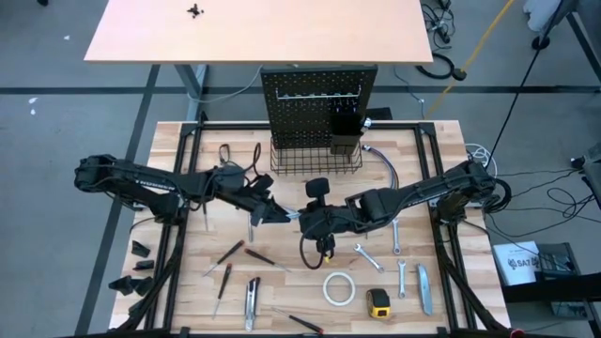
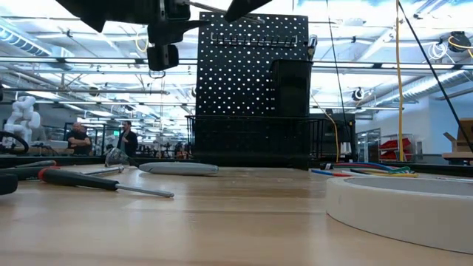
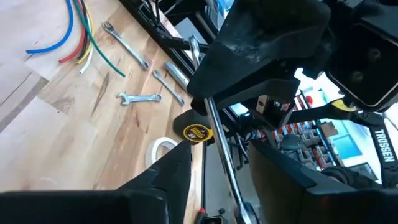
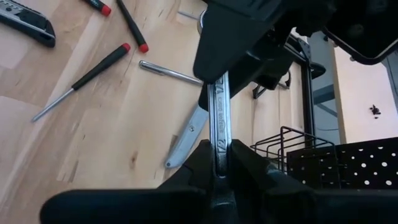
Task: Hang tools onto peg board
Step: Put the wrench into the black bin on the pegboard
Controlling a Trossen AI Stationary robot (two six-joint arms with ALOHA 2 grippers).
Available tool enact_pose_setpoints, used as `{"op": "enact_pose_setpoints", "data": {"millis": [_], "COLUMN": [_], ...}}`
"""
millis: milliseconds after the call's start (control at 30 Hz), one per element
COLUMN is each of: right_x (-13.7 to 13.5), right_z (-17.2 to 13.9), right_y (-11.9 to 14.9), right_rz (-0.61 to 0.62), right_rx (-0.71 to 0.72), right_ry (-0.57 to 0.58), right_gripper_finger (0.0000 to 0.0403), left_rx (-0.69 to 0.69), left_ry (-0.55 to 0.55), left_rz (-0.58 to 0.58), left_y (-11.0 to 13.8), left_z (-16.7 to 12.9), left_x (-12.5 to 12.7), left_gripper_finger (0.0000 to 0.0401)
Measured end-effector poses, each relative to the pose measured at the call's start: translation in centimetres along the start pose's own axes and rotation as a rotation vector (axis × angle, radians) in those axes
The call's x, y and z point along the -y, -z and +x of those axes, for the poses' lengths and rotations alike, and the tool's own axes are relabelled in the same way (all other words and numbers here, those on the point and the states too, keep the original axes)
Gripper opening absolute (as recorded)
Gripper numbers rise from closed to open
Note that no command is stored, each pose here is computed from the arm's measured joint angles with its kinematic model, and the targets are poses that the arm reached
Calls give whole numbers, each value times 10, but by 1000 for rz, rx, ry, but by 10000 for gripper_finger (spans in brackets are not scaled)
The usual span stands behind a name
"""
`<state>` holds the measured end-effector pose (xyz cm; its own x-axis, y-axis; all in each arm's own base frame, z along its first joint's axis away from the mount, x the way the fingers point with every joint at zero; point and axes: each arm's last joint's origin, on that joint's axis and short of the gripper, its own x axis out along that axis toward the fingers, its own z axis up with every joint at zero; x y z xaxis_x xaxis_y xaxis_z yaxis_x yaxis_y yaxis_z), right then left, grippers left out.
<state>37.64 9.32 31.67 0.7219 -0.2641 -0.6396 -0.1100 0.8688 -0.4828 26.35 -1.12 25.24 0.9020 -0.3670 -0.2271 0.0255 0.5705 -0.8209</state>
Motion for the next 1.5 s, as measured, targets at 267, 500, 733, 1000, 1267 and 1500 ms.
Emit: {"op": "enact_pose_setpoints", "data": {"millis": [267,500,733,1000,1267,1500], "right_x": [-1,-1,-1,27,64,75], "right_z": [1,1,1,-46,-144,-177], "right_y": [1,2,-3,-39,-51,-37], "right_rz": [9,18,45,153,340,501], "right_rx": [-11,-19,40,177,252,520], "right_ry": [-4,-3,-29,-4,-41,41], "right_gripper_finger": [29,29,87,231,250,228], "left_rx": [2,-7,-6,52,322,636], "left_ry": [-50,-48,-56,-117,-57,-11], "left_rz": [20,36,40,40,182,435], "left_y": [2,2,2,-4,-30,-43], "left_z": [0,1,1,-3,-55,-119], "left_x": [-4,-4,-4,-11,24,82], "left_gripper_finger": [109,17,11,11,11,11]}}
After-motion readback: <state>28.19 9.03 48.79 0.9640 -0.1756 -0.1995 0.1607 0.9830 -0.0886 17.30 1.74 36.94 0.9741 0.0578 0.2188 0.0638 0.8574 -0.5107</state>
